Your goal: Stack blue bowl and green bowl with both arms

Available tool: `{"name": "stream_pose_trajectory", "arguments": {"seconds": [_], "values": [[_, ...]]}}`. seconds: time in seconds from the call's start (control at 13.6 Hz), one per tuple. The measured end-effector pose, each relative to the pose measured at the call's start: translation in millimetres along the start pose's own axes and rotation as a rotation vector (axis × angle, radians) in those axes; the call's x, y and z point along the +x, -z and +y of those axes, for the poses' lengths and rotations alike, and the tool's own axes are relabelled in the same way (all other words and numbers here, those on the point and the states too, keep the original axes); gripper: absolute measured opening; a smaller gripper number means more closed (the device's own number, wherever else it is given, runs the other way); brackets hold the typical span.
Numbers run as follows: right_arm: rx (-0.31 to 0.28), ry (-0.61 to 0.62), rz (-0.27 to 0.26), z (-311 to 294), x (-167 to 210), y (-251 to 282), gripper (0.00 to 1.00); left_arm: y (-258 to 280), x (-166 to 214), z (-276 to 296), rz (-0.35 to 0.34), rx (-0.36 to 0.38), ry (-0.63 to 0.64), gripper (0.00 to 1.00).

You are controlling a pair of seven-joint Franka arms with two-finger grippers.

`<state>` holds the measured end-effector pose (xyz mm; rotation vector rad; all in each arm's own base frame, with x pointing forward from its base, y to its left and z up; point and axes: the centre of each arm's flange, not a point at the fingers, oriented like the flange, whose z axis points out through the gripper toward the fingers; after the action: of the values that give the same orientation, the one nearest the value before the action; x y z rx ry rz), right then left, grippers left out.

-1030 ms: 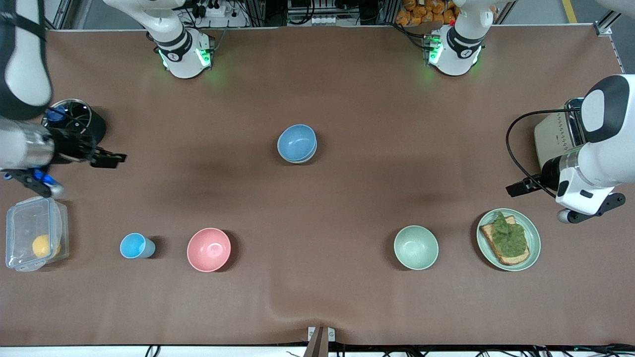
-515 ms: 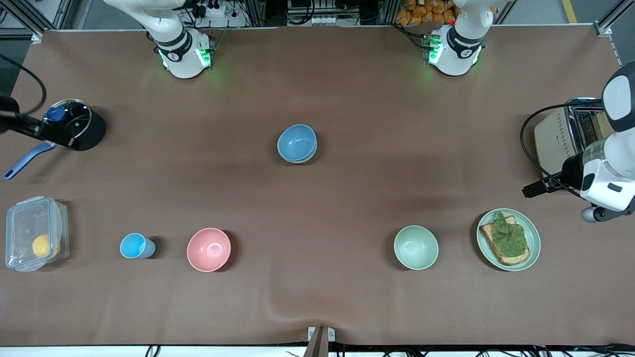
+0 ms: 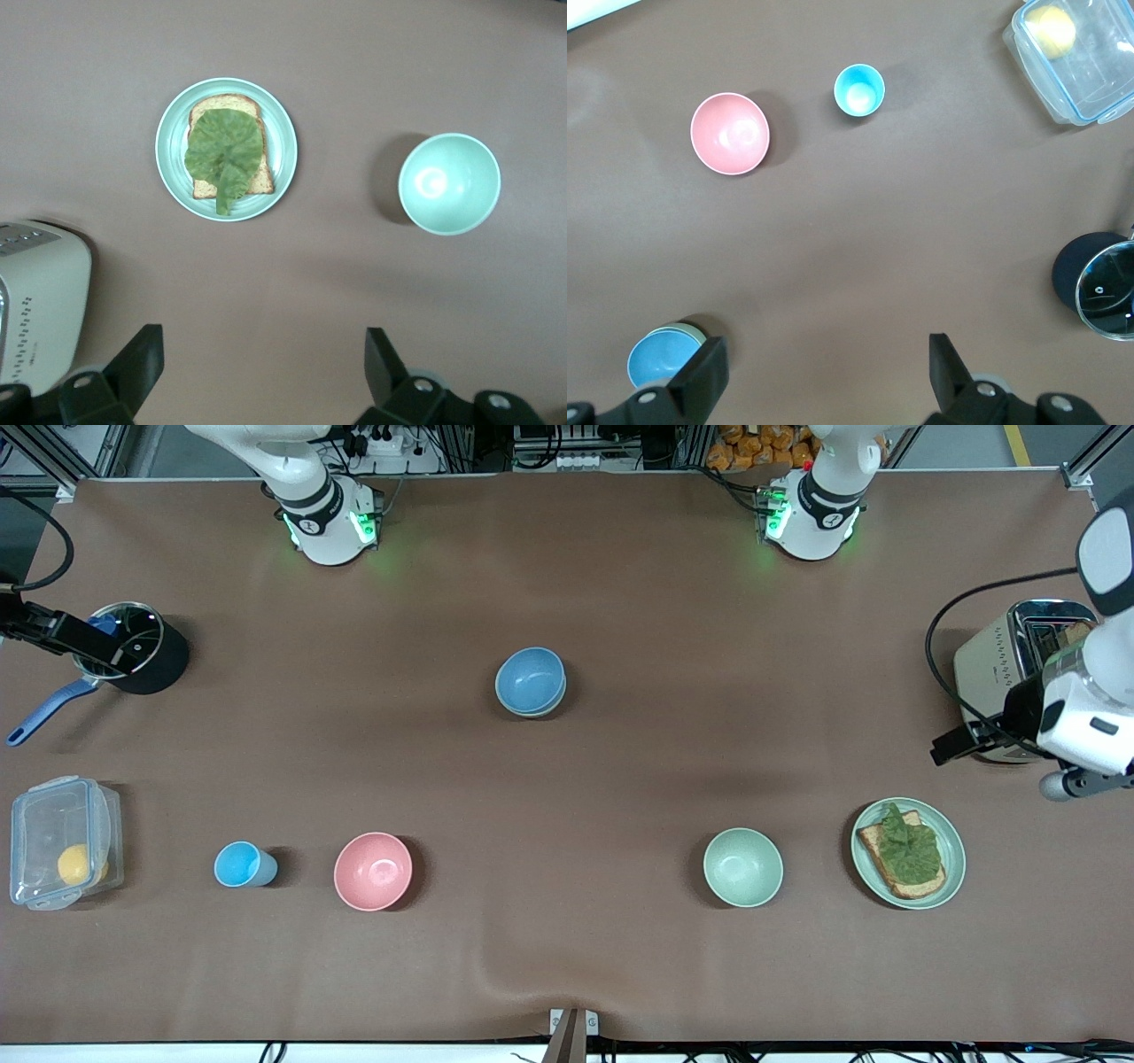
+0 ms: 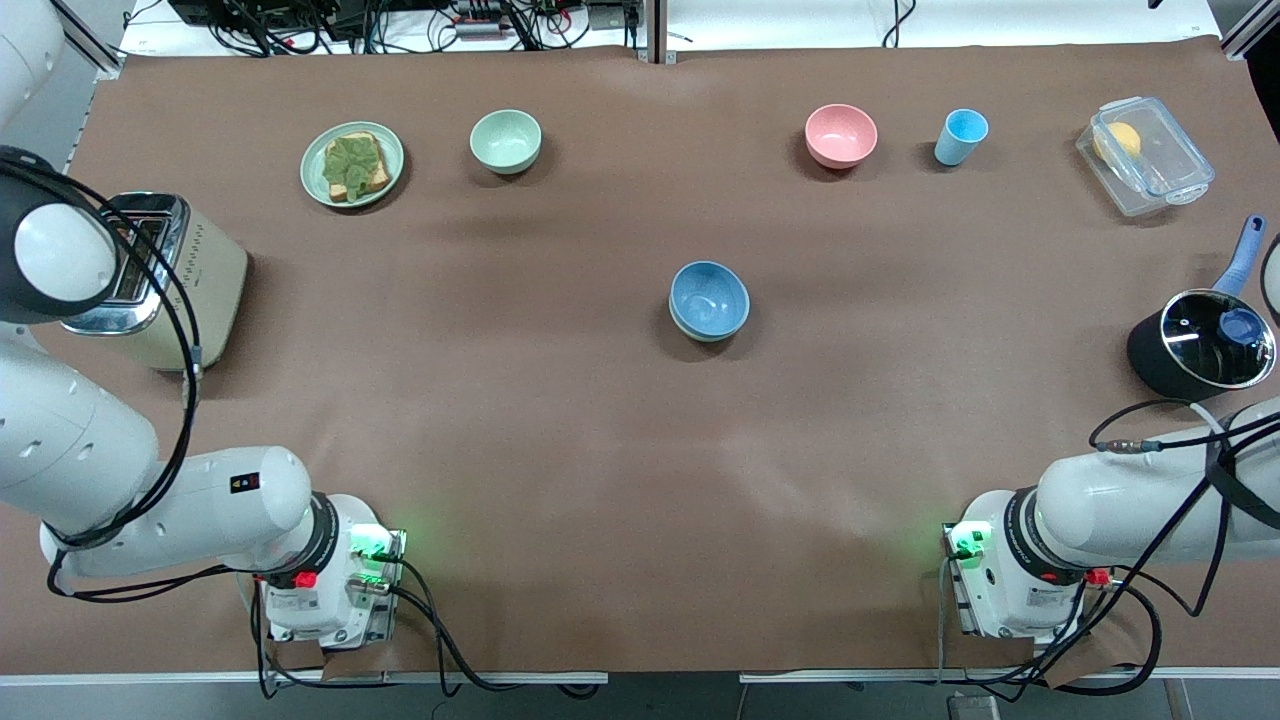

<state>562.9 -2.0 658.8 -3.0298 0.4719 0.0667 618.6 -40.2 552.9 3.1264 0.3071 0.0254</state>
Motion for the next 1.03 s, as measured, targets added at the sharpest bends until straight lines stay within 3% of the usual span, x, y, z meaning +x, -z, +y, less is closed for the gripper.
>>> {"name": "stream_pose_trajectory", "arguments": {"seconds": [0.59,1.03], "values": [[-0.004,0.064,0.012,-10,-4,5,1.0,42,-41,5,-0.053,0.06,-0.162,1.0],[-0.033,0.115,0.014,-7,-4,4,1.0,82,-73,10,-0.045,0.018,-0.203,1.0]]}}
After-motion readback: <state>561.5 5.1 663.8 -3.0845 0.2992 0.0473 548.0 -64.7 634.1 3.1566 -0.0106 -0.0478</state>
